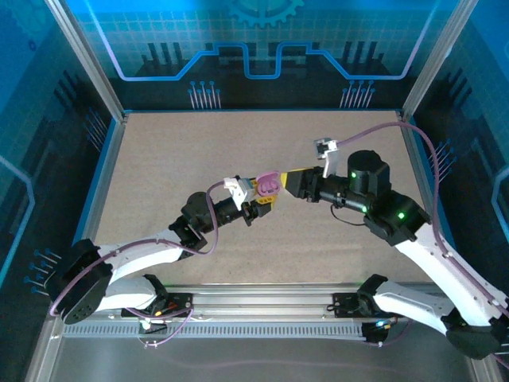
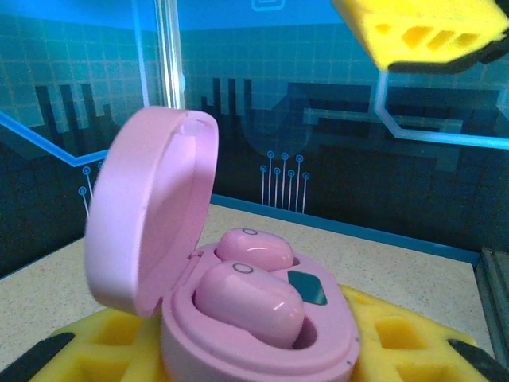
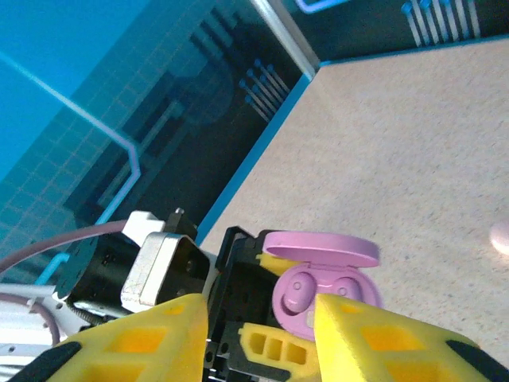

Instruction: Insert wireless bluetooth earbuds into charging case

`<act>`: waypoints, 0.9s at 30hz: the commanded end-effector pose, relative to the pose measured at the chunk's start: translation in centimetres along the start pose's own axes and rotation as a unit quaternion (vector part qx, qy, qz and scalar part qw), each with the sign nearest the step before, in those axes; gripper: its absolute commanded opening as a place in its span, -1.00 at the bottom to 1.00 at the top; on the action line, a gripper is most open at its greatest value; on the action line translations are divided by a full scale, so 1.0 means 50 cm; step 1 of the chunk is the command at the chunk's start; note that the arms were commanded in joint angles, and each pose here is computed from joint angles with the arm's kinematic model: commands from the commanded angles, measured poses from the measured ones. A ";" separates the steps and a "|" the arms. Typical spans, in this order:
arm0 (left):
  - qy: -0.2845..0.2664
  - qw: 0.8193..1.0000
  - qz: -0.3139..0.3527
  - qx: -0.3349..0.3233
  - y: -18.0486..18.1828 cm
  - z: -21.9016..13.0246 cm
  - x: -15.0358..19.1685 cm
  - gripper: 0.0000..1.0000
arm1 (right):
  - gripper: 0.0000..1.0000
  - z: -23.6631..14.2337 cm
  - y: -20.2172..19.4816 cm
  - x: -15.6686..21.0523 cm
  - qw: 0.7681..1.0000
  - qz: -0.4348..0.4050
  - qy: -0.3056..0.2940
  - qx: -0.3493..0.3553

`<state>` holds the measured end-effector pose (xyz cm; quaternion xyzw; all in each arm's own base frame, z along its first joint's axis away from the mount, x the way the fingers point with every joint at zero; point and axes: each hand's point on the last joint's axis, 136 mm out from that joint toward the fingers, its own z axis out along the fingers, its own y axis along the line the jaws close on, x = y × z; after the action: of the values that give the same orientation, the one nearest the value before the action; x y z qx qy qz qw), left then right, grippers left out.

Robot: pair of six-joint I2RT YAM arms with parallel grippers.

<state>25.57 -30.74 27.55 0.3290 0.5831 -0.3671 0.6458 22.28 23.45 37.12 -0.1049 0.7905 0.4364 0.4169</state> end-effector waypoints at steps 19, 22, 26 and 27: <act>-0.033 0.997 0.015 0.071 -0.062 -0.024 -0.069 -0.46 | 0.08 0.097 -0.070 0.016 0.983 0.102 0.150 0.021; -0.054 0.997 0.021 0.057 -0.055 -0.030 -0.089 -0.46 | 0.08 0.099 -0.065 0.043 0.979 0.089 0.183 0.008; -0.050 0.997 0.025 0.058 -0.056 -0.028 -0.093 -0.46 | 0.08 0.081 -0.046 0.066 0.974 0.069 0.213 -0.019; -0.051 0.997 0.023 0.058 -0.056 -0.028 -0.092 -0.46 | 0.08 0.075 -0.041 0.070 0.974 0.067 0.217 -0.027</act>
<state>22.58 -30.74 29.65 0.3641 0.5480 -0.4024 0.6366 25.63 25.57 31.05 -0.1077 0.8683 0.4311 0.2205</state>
